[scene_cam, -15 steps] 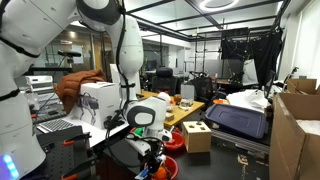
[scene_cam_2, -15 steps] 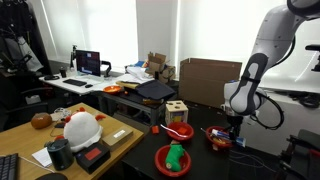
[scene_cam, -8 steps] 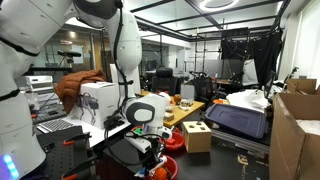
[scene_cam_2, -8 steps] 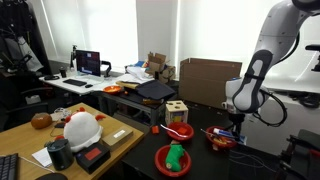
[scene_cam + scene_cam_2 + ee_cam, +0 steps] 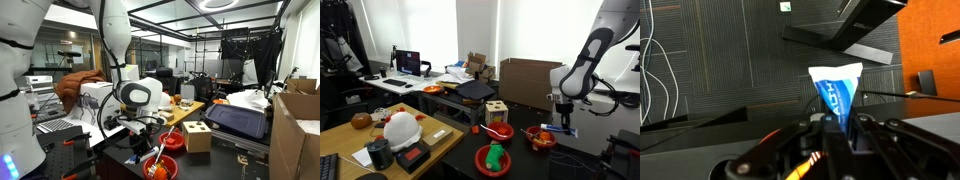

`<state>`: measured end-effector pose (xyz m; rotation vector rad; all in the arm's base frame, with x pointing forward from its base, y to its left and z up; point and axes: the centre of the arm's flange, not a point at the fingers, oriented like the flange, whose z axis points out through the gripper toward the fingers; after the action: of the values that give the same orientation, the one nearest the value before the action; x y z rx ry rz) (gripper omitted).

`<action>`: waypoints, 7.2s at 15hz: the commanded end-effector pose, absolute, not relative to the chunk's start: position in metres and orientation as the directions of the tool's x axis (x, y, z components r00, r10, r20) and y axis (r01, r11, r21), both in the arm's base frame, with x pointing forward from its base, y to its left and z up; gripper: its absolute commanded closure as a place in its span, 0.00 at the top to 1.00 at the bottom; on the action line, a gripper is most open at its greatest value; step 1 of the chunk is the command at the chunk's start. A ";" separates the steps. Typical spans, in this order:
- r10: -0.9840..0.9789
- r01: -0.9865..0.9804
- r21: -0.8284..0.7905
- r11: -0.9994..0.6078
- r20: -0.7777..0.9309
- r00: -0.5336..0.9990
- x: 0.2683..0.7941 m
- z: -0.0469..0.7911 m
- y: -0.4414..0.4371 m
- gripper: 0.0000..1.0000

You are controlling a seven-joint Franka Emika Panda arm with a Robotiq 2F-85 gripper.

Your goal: Remove the tube from the orange bowl

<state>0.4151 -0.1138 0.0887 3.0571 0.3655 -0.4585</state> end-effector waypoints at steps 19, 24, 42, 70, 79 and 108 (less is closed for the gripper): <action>0.047 0.073 0.119 -0.990 -0.208 0.977 0.479 0.157 0.021 0.03; -0.113 -0.085 0.147 -0.985 -0.192 0.975 0.486 0.133 0.051 0.03; -0.358 -0.339 0.150 -0.929 -0.124 0.925 0.465 0.055 0.148 0.03; -0.647 -0.613 0.206 -0.763 -0.255 0.719 0.440 -0.013 0.190 0.03; -0.597 -0.567 0.187 -0.802 -0.253 0.761 0.444 0.009 0.179 0.76; -0.104 -0.095 0.182 -0.979 -0.039 0.994 0.476 0.355 0.036 1.00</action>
<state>0.4796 0.0526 0.3243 2.9648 -0.2534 -0.0893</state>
